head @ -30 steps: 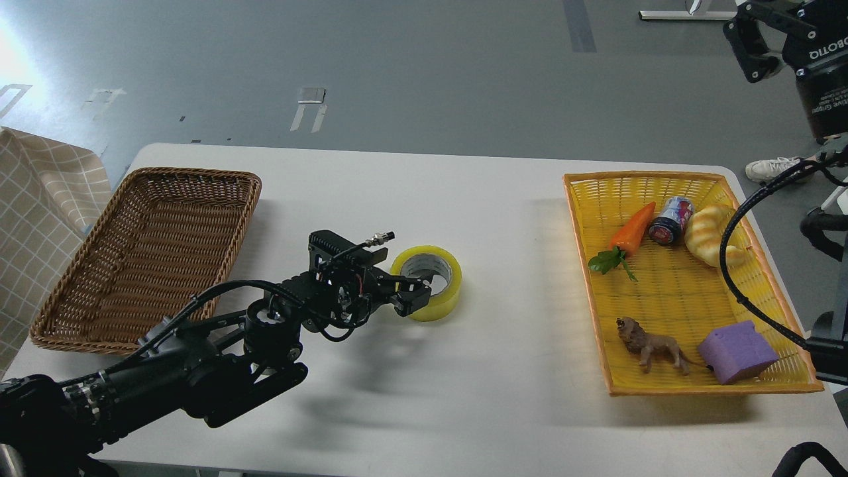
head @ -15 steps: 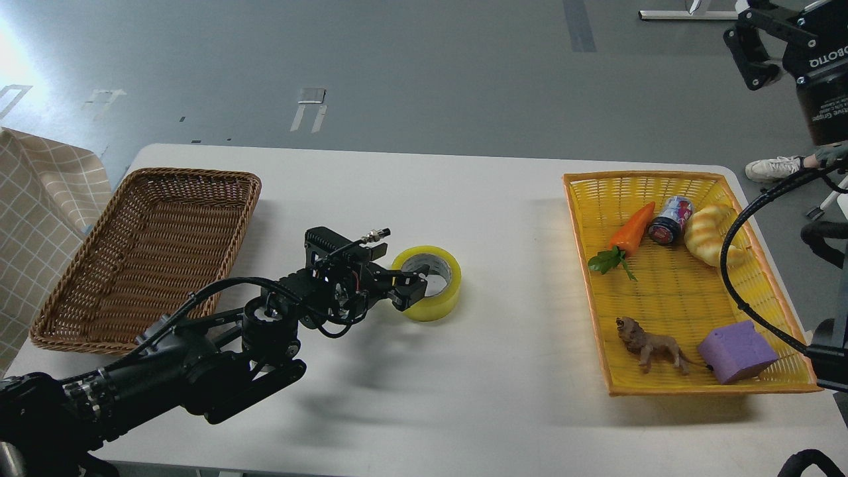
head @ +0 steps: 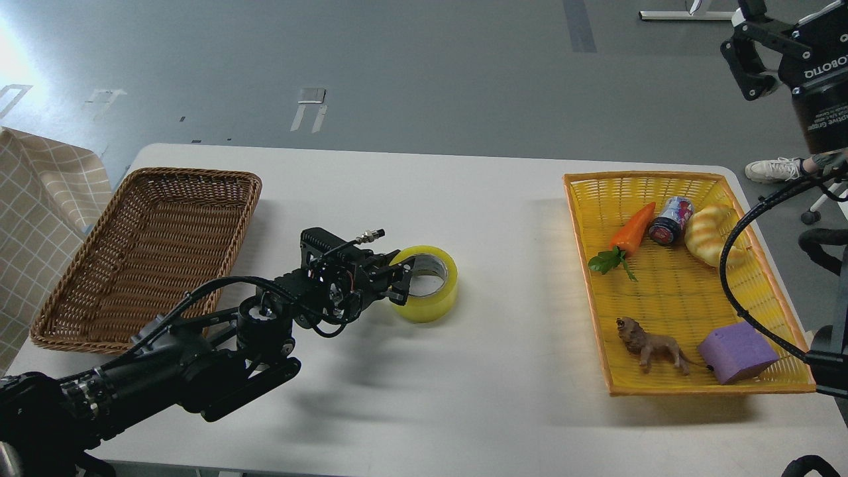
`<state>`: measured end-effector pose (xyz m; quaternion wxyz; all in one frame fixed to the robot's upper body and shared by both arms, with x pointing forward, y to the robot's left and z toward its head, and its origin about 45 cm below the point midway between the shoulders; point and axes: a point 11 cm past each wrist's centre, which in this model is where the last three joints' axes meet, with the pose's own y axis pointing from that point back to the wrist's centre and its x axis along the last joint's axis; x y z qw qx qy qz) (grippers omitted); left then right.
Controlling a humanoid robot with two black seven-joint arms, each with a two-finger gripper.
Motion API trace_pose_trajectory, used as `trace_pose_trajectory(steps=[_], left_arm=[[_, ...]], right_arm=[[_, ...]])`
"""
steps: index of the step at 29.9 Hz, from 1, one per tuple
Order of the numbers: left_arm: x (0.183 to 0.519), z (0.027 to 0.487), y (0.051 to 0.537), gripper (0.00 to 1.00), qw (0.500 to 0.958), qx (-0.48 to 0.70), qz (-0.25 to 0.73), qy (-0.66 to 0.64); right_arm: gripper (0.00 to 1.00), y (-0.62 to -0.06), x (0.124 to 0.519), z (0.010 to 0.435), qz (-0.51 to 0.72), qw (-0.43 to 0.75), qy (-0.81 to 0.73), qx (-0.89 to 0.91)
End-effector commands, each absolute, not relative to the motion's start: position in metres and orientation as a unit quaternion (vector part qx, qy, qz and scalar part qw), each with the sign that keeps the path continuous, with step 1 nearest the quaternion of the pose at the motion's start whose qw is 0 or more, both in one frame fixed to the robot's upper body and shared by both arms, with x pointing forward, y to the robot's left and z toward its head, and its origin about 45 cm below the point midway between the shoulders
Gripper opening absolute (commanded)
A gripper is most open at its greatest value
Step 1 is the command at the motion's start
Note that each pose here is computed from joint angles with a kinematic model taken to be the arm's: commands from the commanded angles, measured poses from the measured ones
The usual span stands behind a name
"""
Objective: Place and transfer tape with both arms
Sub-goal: 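Hook the left gripper into the tape roll's hole and grip it, then lift the tape roll and carry it over the wicker basket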
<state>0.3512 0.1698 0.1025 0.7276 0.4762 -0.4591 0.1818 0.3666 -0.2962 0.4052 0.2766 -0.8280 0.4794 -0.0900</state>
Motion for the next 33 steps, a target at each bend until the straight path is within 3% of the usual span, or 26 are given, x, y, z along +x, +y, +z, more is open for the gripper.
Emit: trace_pose_trajectory(steps=[1, 15, 22, 28, 33], left_arm=[[0.353, 0.104, 0.172, 0.05, 0.727, 0.476, 0.181, -0.461], [0.393, 0.169, 0.197, 0.05, 0.682, 0.468, 0.191, -0.529], [0.412, 0.219, 0.248, 0.06, 0.642, 0.478, 0.184, -0.570], [0.405, 0.251, 0.313, 0.06, 0.609, 0.510, 0.176, -0.581], [0.396, 0.260, 0.355, 0.07, 0.611, 0.531, 0.188, -0.557]], right_arm=[[0.99, -0.295, 0.367, 0.405, -0.089, 0.278, 0.478, -0.828], [0.99, -0.291, 0.368, 0.407, -0.089, 0.281, 0.473, -0.830], [0.99, -0.288, 0.368, 0.408, -0.090, 0.282, 0.470, -0.832], [0.99, -0.288, 0.368, 0.407, -0.088, 0.280, 0.471, -0.832], [0.99, -0.288, 0.369, 0.404, -0.086, 0.277, 0.471, -0.833]])
